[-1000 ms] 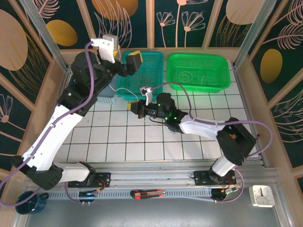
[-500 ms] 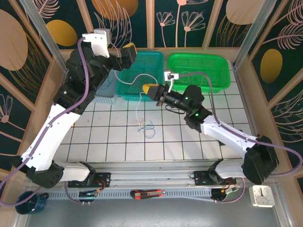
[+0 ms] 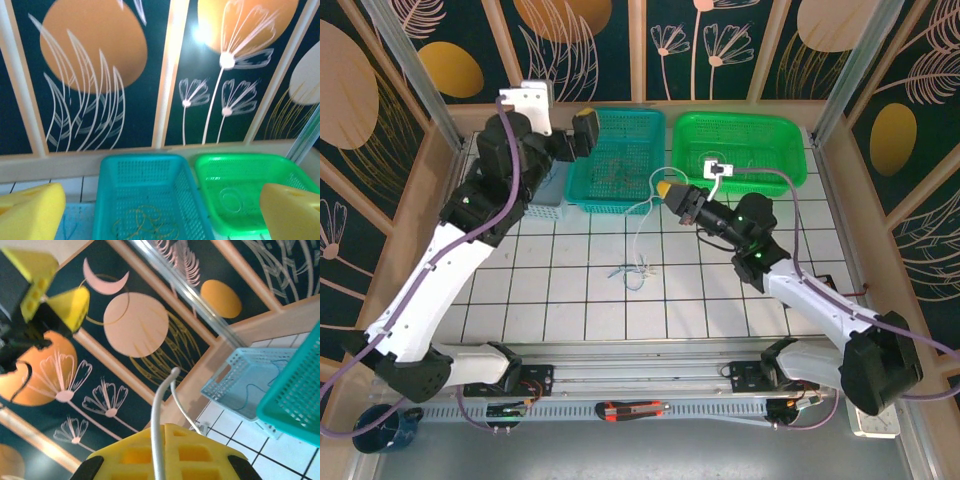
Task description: Untangle the cables
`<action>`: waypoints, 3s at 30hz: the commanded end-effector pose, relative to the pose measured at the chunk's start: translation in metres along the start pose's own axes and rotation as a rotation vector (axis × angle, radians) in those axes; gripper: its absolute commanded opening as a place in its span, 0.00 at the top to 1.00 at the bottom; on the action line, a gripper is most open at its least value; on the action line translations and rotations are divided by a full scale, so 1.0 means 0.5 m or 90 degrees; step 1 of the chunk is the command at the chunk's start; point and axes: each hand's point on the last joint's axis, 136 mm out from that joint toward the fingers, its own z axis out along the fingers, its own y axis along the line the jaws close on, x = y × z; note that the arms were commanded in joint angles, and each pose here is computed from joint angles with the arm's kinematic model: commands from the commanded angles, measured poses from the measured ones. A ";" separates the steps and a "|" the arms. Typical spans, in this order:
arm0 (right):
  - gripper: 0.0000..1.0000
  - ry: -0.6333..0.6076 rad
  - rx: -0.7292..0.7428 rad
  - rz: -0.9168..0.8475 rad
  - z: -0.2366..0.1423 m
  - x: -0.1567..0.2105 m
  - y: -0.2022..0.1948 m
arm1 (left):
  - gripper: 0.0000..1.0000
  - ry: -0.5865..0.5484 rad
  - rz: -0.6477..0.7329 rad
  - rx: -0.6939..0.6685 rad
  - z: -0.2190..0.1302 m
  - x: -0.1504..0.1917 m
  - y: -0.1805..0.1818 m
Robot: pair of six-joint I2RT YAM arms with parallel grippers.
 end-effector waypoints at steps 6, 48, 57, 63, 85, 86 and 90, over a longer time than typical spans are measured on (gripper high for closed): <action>1.00 -0.066 0.014 0.014 -0.037 -0.049 -0.010 | 0.01 0.059 -0.007 0.037 -0.006 0.159 0.011; 1.00 -0.083 0.062 0.024 -0.053 -0.062 -0.044 | 0.20 0.405 0.095 0.379 -0.002 0.807 -0.170; 1.00 -0.084 0.047 0.039 -0.051 -0.062 -0.038 | 0.36 0.419 0.091 0.401 0.019 0.833 -0.194; 1.00 -0.084 0.013 0.048 -0.045 -0.082 -0.003 | 0.81 0.430 0.086 0.399 0.036 0.855 -0.200; 1.00 -0.337 -0.117 0.067 -0.115 -0.405 0.033 | 1.00 0.456 0.064 0.352 0.008 0.880 -0.160; 1.00 -0.345 -0.108 0.066 -0.116 -0.411 0.019 | 1.00 0.455 0.060 0.353 0.006 0.876 -0.160; 1.00 -0.361 -0.077 0.054 -0.116 -0.426 -0.026 | 1.00 0.444 0.045 0.363 -0.004 0.851 -0.167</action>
